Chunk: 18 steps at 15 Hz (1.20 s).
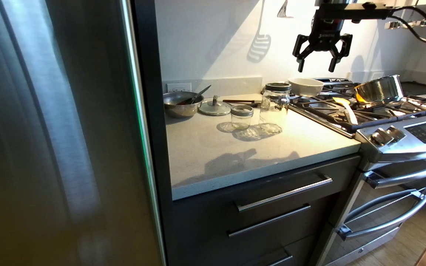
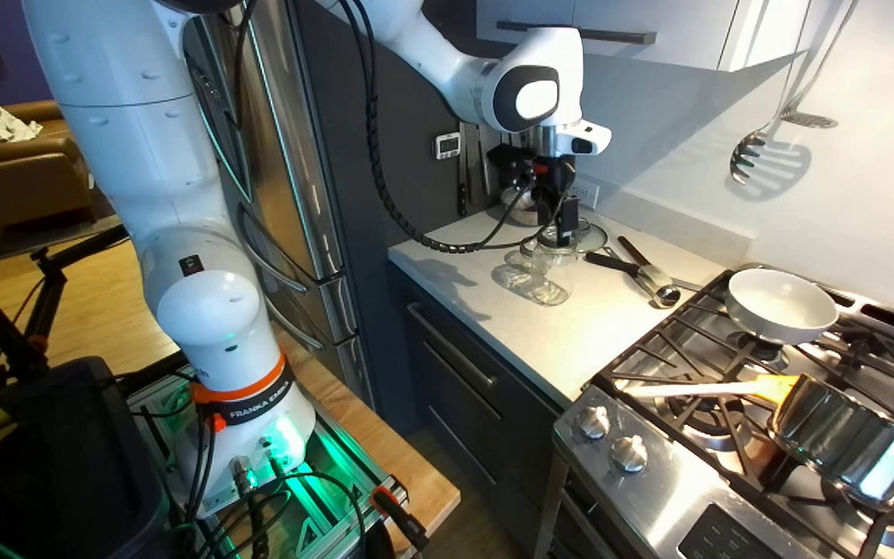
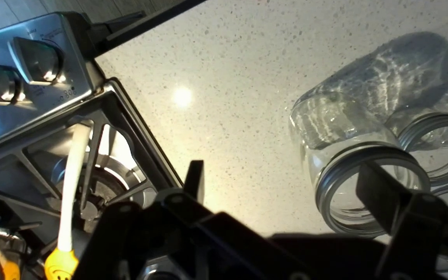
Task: Remove the lids from the big and small jug
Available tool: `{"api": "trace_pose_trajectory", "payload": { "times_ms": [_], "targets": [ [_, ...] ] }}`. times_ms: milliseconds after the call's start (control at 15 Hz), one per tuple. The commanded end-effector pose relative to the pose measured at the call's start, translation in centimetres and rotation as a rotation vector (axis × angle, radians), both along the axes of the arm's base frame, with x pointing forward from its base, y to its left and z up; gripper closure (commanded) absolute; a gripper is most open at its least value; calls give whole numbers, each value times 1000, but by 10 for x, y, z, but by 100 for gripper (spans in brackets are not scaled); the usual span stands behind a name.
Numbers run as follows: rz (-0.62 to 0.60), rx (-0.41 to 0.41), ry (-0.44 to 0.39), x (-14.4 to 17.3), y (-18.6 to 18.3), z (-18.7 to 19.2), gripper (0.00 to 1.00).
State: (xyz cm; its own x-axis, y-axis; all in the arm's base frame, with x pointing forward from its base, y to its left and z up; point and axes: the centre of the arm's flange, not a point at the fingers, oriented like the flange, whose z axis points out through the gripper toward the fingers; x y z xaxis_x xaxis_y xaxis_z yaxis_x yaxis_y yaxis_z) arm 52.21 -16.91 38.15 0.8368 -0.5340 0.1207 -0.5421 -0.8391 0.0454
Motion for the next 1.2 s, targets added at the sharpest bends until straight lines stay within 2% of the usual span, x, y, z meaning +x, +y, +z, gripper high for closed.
{"api": "trace_pose_trajectory", "payload": {
  "times_ms": [0,733,800,933,1000,1133],
  "targets": [
    [25,33,-11,24,-14,-14,0],
    [49,106,-17,68,-23,-37,2],
    [47,107,-19,71,-23,-37,12],
    [46,109,-18,76,-24,-39,26],
    [48,113,-19,77,-24,-40,39],
    [46,120,-18,81,-25,-42,51]
  ]
}}
